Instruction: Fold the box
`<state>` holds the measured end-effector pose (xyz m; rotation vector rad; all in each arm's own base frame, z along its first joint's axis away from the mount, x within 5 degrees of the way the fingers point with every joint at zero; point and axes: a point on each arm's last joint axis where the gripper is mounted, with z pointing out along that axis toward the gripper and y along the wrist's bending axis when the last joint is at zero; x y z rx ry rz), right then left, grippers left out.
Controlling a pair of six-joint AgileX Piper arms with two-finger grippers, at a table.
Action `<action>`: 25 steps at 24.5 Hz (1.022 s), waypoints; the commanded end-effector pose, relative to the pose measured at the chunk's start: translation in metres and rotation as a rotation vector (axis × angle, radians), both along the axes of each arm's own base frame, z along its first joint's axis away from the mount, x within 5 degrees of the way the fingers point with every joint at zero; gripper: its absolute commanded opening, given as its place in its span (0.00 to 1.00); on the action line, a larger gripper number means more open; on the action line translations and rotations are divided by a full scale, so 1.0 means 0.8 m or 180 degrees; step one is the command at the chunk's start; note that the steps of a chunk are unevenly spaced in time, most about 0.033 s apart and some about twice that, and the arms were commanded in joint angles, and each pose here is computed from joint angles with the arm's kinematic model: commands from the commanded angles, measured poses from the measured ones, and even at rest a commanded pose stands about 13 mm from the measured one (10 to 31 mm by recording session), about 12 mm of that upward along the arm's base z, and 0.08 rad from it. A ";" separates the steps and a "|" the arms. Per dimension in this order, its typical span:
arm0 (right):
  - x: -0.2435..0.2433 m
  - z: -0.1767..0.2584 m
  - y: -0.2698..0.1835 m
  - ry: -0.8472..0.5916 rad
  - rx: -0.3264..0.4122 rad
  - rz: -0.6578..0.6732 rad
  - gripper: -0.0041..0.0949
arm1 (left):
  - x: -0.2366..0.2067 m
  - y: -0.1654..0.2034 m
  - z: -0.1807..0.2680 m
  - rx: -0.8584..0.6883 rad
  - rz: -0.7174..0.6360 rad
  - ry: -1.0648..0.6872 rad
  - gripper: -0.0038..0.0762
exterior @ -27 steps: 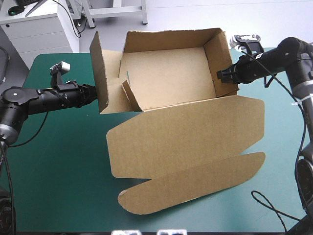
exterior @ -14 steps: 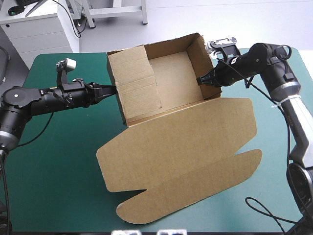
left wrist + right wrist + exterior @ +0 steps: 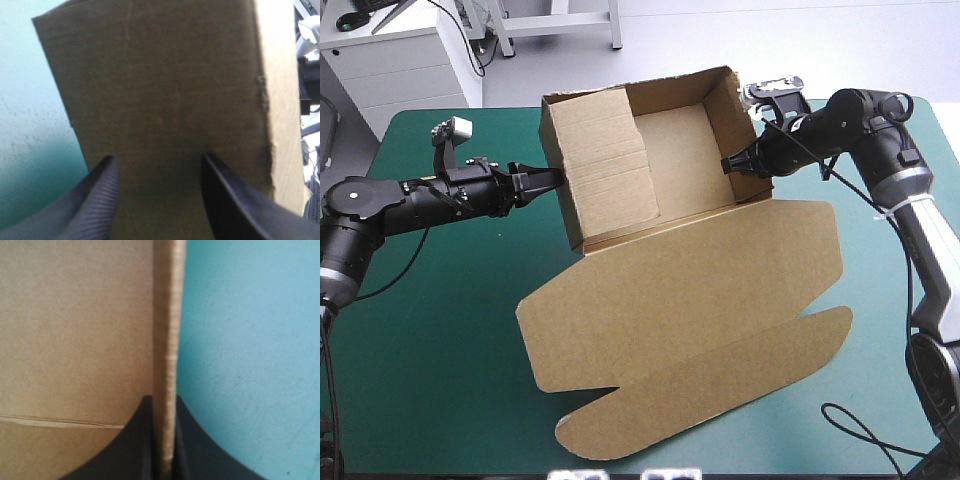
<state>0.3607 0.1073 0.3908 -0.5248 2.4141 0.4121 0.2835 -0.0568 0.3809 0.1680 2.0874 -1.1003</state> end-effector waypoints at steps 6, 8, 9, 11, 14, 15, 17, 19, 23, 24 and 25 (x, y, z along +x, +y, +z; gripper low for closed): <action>-0.013 0.036 -0.003 -0.0327 0.0112 -0.0121 0.03 | -0.015 -0.011 0.036 -0.0552 -0.0119 -0.0075 0.62; -0.013 0.036 -0.003 -0.0318 0.0125 -0.0138 0.03 | -0.016 -0.012 0.037 -0.0591 -0.0141 -0.0070 0.62; -0.013 0.036 -0.003 -0.0318 0.0125 -0.0138 0.03 | -0.016 -0.011 0.036 -0.0541 -0.0146 -0.0065 0.62; -0.013 0.036 -0.002 -0.0318 0.0125 -0.0135 0.03 | -0.015 -0.010 0.030 -0.0385 -0.0147 -0.0048 0.62; -0.013 0.036 -0.002 -0.0315 0.0129 -0.0141 0.03 | -0.015 -0.010 0.027 -0.0294 -0.0165 -0.0031 0.62; -0.014 0.036 -0.002 -0.0305 0.0126 -0.0137 0.03 | -0.015 -0.010 0.027 -0.0295 -0.0172 -0.0028 0.62; -0.014 0.036 -0.002 -0.0286 0.0120 -0.0131 0.03 | -0.017 -0.011 0.027 -0.0310 -0.0222 -0.0011 0.62; -0.015 0.035 -0.002 -0.0276 0.0117 -0.0128 0.03 | -0.019 -0.012 0.027 -0.0320 -0.0295 0.0015 0.62; -0.015 0.036 -0.002 -0.0277 0.0117 -0.0126 0.03 | -0.021 -0.012 0.024 -0.0259 -0.0292 0.0130 0.62; -0.015 0.036 -0.002 -0.0277 0.0117 -0.0126 0.03 | -0.022 -0.011 0.023 -0.0247 -0.0277 0.0162 0.62; -0.015 0.037 -0.003 -0.0282 0.0118 -0.0126 0.03 | -0.023 -0.011 0.024 -0.0222 -0.0273 0.0192 0.62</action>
